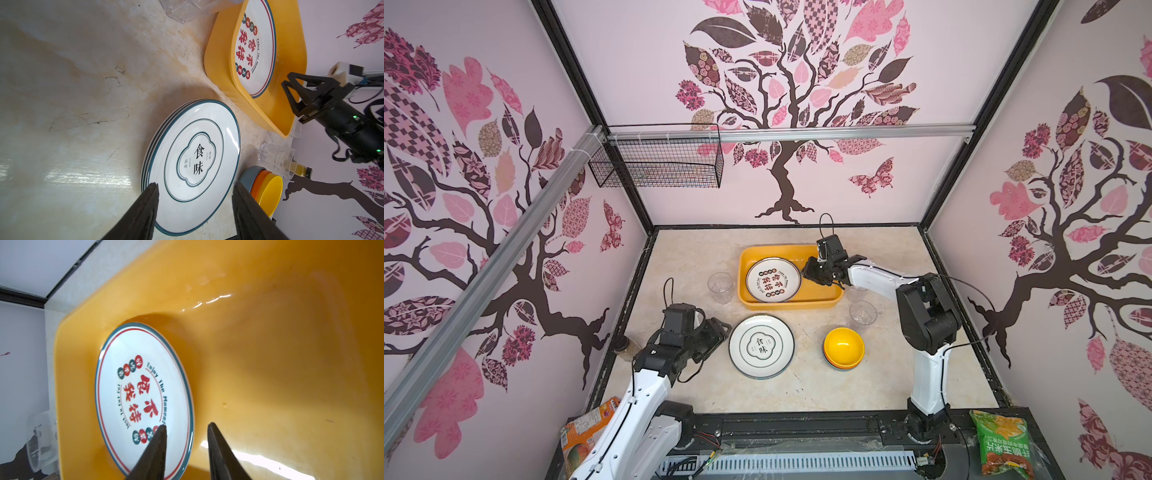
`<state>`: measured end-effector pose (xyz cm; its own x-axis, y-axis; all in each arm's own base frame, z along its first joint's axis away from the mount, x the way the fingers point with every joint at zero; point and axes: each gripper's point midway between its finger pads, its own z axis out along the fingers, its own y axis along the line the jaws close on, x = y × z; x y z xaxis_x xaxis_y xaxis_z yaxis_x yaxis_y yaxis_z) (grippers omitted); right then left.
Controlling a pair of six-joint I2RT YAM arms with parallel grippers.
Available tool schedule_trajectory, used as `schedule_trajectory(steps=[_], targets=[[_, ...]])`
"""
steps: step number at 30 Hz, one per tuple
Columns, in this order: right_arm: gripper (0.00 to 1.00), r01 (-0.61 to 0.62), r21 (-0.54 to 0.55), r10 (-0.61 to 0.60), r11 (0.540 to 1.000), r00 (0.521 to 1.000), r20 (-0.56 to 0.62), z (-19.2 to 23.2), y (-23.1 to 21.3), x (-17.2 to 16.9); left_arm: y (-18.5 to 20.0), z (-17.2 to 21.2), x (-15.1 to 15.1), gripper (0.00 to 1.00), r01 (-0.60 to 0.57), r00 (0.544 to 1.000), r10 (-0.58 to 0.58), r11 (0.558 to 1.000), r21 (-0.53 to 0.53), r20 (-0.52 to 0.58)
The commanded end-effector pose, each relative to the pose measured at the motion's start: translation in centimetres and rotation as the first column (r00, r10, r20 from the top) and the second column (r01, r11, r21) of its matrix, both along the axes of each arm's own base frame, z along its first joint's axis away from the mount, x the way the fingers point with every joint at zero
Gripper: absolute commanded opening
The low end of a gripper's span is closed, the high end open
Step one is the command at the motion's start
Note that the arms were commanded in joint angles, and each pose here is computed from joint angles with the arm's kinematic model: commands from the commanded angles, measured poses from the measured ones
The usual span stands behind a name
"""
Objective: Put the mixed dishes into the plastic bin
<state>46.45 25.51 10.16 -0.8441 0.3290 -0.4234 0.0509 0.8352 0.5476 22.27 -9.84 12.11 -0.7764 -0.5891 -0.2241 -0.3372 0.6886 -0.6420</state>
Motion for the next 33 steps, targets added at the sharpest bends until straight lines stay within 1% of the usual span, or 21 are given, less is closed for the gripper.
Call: schedule_trajectory(steps=[1, 5, 9, 13, 18, 23, 26, 33], targets=[[0.41, -0.051, -0.031, 0.053, 0.998, 0.996, 0.071, 4.6, -0.6, -2.0, 0.1, -0.3, -0.2, 0.6, 0.03, 0.999, -0.03, 0.999, 0.027, -0.015], [0.45, -0.117, -0.048, 0.121, 0.992, 0.988, 0.091, 6.3, -0.4, -4.8, 0.1, -0.2, -0.3, 0.6, 0.058, 0.998, -0.057, 0.997, 0.05, -0.025], [0.45, -0.193, -0.081, 0.2, 0.978, 0.975, 0.093, 7.4, 0.3, -7.9, 0.2, -0.6, -0.4, 0.59, 0.074, 0.996, -0.071, 0.995, 0.065, -0.05], [0.44, -0.267, -0.103, 0.275, 0.958, 0.959, 0.071, 7.4, 1.3, -10.9, 0.0, -1.4, -0.7, 0.59, 0.089, 0.992, -0.083, 0.994, 0.065, -0.092], [0.44, -0.322, -0.134, 0.328, 0.937, 0.944, 0.027, 6.4, 1.8, -13.8, -0.1, -1.9, -0.9, 0.58, 0.098, 0.989, -0.089, 0.993, 0.072, -0.12], [0.48, -0.368, -0.162, 0.371, 0.916, 0.929, -0.012, 4.7, 2.6, -16.1, -0.6, -2.8, -1.1, 0.58, 0.119, 0.983, -0.107, 0.99, 0.075, -0.146], [0.47, -0.398, -0.174, 0.397, 0.901, 0.917, -0.042, 3.6, 3.4, -17.4, -0.9, -3.4, -1.3, 0.58, 0.13, 0.98, -0.116, 0.989, 0.077, -0.161], [0.47, -0.434, -0.202, 0.426, 0.878, 0.901, -0.085, 1.8, 4.7, -18.8, -1.0, -4.2, -1.3, 0.56, 0.138, 0.976, -0.121, 0.987, 0.086, -0.182]])
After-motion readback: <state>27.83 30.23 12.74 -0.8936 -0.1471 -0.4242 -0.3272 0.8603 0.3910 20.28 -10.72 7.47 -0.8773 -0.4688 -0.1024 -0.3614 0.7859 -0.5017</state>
